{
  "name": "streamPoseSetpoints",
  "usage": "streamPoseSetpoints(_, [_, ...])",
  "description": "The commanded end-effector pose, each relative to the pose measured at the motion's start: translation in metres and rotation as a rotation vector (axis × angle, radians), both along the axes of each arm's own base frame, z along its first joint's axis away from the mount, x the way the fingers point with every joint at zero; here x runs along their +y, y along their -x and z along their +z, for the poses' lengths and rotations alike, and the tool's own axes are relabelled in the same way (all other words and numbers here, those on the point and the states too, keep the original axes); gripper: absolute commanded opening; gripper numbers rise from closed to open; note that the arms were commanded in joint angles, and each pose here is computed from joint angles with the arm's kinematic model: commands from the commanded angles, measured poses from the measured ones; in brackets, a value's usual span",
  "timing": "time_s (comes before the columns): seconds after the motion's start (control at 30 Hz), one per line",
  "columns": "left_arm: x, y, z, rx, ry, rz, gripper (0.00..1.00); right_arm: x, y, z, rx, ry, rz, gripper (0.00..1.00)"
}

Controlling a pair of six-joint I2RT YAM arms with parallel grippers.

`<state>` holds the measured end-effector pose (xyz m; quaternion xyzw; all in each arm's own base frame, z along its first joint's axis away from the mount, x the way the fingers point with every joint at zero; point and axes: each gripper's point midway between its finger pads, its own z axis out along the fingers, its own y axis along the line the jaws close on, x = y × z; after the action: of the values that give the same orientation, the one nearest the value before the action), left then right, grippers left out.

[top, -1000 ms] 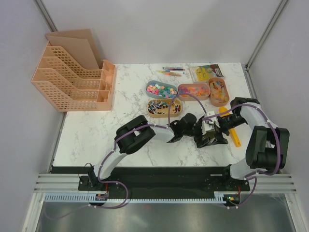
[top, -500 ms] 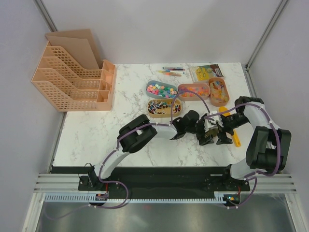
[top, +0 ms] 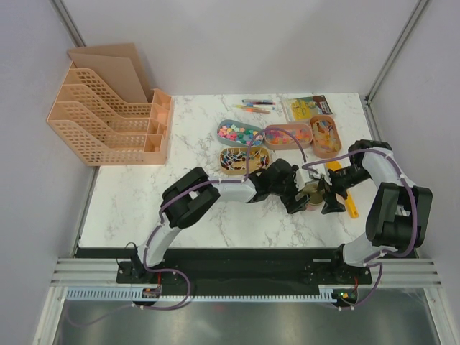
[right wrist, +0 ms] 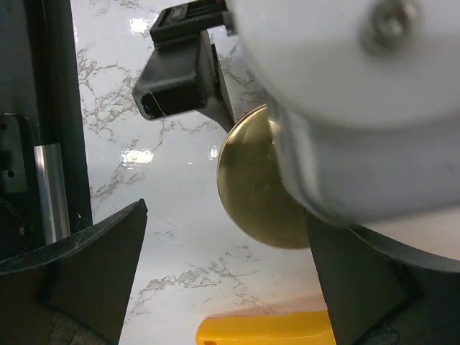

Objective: Pack the candies
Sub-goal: Screw the bottle lid onto the packing bottle.

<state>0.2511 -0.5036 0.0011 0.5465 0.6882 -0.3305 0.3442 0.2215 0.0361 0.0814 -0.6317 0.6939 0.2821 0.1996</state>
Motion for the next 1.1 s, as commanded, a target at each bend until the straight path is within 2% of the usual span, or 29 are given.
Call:
streamPoseSetpoints(0.0, [0.220,0.119,-0.169,0.587,-0.966,0.216,1.00,-0.021,0.040,-0.023,0.224,0.133,0.018,0.98])
streamPoseSetpoints(0.1, [0.215,0.112,-0.165,0.518,-0.910,0.213,1.00,-0.020,0.038,-0.021,0.211,0.127,0.020,0.98])
streamPoseSetpoints(0.43, [0.222,0.126,-0.187,0.537,-0.919,0.147,1.00,-0.016,0.043,-0.020,0.206,0.122,0.000,0.98])
streamPoseSetpoints(0.57, [0.216,0.133,-0.191,0.498,-0.906,0.113,1.00,-0.015,0.043,-0.024,0.222,0.123,-0.023,0.98])
streamPoseSetpoints(0.67, [0.220,0.135,-0.199,0.437,-0.947,0.103,0.99,-0.014,0.040,-0.025,0.222,0.119,-0.039,0.98])
streamPoseSetpoints(0.83, [0.218,0.141,-0.203,0.427,-0.951,0.095,1.00,-0.013,0.035,-0.023,0.214,0.115,-0.052,0.98])
streamPoseSetpoints(1.07, [0.217,0.138,-0.206,0.410,-0.953,0.098,0.94,-0.013,0.035,-0.026,0.216,0.113,-0.053,0.98])
